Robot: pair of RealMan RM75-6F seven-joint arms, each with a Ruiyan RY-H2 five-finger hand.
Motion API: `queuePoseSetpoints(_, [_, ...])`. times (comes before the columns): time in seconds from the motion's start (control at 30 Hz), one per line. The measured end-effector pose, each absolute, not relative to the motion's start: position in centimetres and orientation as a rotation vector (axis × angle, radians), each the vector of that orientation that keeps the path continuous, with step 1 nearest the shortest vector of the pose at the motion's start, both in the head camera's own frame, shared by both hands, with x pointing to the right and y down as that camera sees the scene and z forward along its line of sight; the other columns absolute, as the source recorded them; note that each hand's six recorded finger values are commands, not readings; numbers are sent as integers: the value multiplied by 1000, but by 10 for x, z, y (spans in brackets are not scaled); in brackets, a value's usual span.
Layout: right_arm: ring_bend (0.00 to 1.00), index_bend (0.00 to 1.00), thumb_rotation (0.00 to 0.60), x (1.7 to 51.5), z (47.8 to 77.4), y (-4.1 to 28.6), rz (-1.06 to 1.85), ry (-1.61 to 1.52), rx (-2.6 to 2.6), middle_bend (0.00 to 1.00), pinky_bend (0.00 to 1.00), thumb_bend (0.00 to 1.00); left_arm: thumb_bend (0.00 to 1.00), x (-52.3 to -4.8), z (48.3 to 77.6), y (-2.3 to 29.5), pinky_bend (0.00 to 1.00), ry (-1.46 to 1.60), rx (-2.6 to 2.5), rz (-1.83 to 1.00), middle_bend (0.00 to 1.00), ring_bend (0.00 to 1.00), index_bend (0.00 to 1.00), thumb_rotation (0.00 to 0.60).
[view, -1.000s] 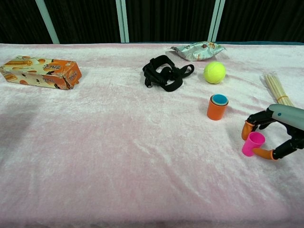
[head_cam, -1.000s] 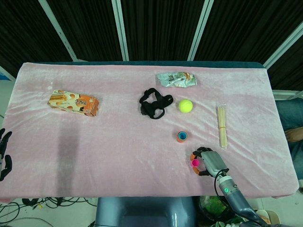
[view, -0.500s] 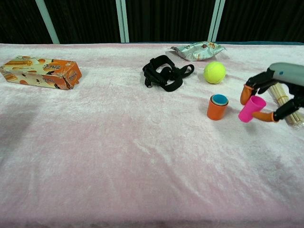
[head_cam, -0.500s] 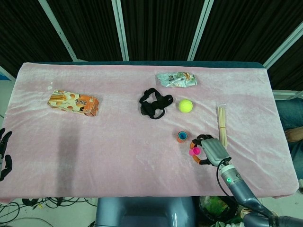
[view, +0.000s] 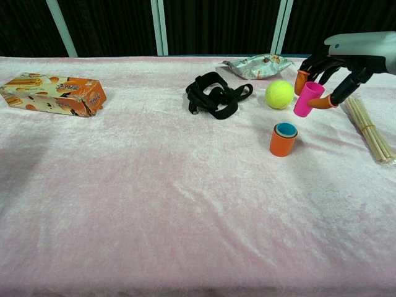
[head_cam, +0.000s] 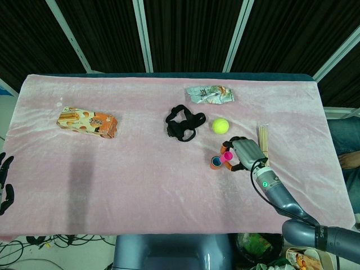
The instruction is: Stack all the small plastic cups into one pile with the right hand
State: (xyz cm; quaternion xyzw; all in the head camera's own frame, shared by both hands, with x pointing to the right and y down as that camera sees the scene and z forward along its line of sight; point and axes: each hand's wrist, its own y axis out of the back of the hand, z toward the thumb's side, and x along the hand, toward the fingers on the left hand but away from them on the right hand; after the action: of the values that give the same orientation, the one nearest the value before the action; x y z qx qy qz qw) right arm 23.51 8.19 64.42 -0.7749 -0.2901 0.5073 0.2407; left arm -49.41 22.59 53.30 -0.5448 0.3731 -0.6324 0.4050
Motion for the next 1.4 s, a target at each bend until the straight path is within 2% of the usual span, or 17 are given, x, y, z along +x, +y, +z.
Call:
queuePoseSetpoints(0.27, [223,549,600,227,657,76,1407,-783,-2125,466,206,312,696,-495,533,226,32,940,-1374,-1598,14,0,63,600])
queuePoseSetpoints(1.13, [223,547,600,215,680,91,1421,-711,-2146,437,206,305,696,-496,534,225,31,940,-1372,-1604,14,0,63,600])
queuePoseSetpoints(1.23, [219,505,600,214,685,93,1429,-688,-2146,392,205,284,696,-496,533,225,32,944,-1370,-1599,14,0,63,600])
queuePoseSetpoints(1.3, [207,435,600,213,687,94,1429,-675,-2143,336,205,268,696,-496,533,225,31,944,-1369,-1599,14,0,63,600])
queuePoseSetpoints(1.4, [174,276,600,211,686,94,1421,-665,-2137,210,205,234,695,-496,533,225,31,944,-1369,-1601,14,0,63,600])
